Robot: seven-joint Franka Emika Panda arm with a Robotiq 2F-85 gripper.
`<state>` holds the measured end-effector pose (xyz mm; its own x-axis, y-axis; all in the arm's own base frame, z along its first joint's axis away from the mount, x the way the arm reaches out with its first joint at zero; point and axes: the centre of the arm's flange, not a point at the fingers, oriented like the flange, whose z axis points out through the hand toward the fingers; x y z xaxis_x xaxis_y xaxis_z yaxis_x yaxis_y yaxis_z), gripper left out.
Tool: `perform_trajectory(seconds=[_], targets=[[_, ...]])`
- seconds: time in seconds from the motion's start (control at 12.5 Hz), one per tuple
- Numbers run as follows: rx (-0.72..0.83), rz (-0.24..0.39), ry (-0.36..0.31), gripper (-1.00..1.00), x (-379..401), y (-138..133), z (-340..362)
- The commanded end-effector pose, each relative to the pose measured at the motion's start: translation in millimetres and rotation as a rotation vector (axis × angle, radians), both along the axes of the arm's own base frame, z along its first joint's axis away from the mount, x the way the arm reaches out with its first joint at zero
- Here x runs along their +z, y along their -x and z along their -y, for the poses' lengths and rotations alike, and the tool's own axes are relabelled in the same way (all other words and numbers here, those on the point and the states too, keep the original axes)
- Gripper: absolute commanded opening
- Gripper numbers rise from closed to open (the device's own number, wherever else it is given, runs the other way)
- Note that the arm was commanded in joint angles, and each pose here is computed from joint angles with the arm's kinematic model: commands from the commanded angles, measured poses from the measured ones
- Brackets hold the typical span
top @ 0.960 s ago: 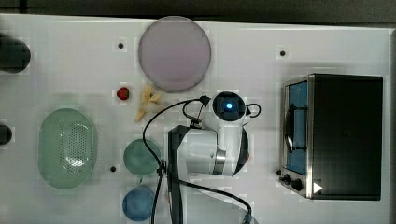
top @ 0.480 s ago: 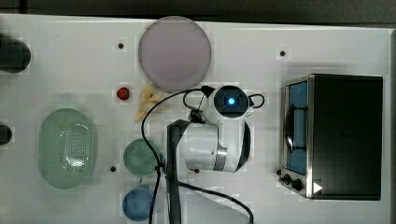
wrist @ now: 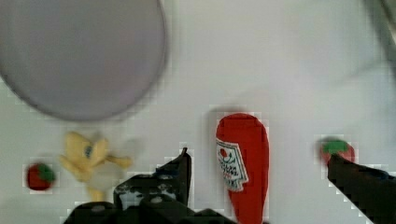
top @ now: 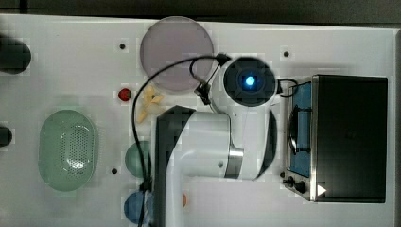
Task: Pick ketchup from plate and place it on table.
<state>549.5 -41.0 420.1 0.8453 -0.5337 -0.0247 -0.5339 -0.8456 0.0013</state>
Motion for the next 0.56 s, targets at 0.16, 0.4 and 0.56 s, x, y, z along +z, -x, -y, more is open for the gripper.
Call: perform_trajectory(seconds=[0.16, 0.4, 0.56], targets=[[-0.254, 0.046, 0.005, 1.0, 115.7, -2.1, -17.9], [-0.246, -0.005, 0.014, 1.0, 163.1, 5.0, -21.2], [-0.251, -0.039, 0.019, 1.0, 174.5, 10.7, -17.6]])
